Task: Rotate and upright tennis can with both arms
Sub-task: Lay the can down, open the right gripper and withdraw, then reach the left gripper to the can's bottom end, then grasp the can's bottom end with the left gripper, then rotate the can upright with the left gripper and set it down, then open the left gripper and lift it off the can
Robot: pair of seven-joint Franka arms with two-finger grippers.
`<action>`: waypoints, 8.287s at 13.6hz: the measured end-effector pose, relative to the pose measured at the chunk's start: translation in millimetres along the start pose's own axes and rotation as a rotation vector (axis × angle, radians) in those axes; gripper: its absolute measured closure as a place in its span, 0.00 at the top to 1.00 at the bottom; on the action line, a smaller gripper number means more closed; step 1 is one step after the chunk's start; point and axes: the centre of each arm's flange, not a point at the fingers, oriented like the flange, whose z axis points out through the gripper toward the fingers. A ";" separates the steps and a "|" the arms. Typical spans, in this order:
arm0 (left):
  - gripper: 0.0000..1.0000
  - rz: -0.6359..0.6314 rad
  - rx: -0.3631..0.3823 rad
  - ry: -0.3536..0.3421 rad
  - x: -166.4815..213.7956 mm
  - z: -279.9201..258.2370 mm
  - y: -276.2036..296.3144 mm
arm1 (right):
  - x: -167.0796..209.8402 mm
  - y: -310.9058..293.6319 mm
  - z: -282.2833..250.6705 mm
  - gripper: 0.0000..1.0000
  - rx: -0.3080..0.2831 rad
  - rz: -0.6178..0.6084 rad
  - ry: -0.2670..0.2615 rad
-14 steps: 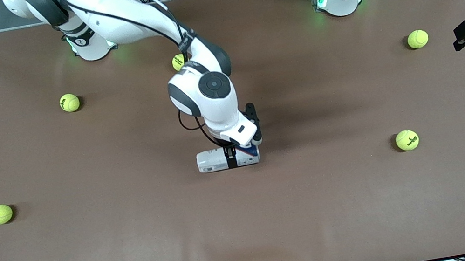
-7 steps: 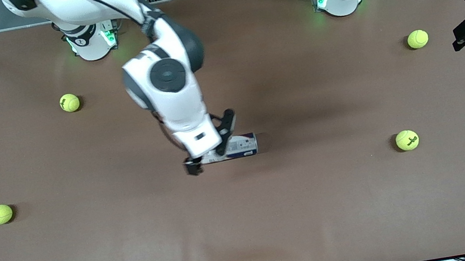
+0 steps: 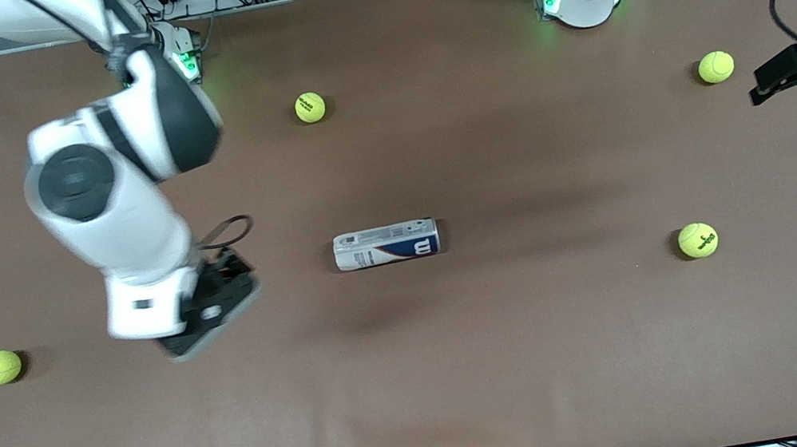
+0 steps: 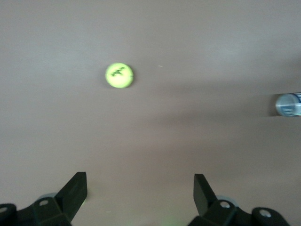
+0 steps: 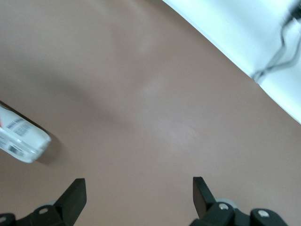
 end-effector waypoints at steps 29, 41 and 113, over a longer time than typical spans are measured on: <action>1.00 -0.044 -1.016 -0.118 76.3 414.7 186.8 | -266.0 158.1 -151.1 1.00 0.177 0.702 -0.172; 0.83 -0.111 -1.086 -0.060 50.2 483.4 252.8 | -266.3 159.6 -158.3 1.00 0.171 0.708 -0.157; 1.00 -0.357 0.104 0.164 -55.0 162.0 489.1 | -262.8 156.9 -159.3 1.00 0.171 0.701 -0.148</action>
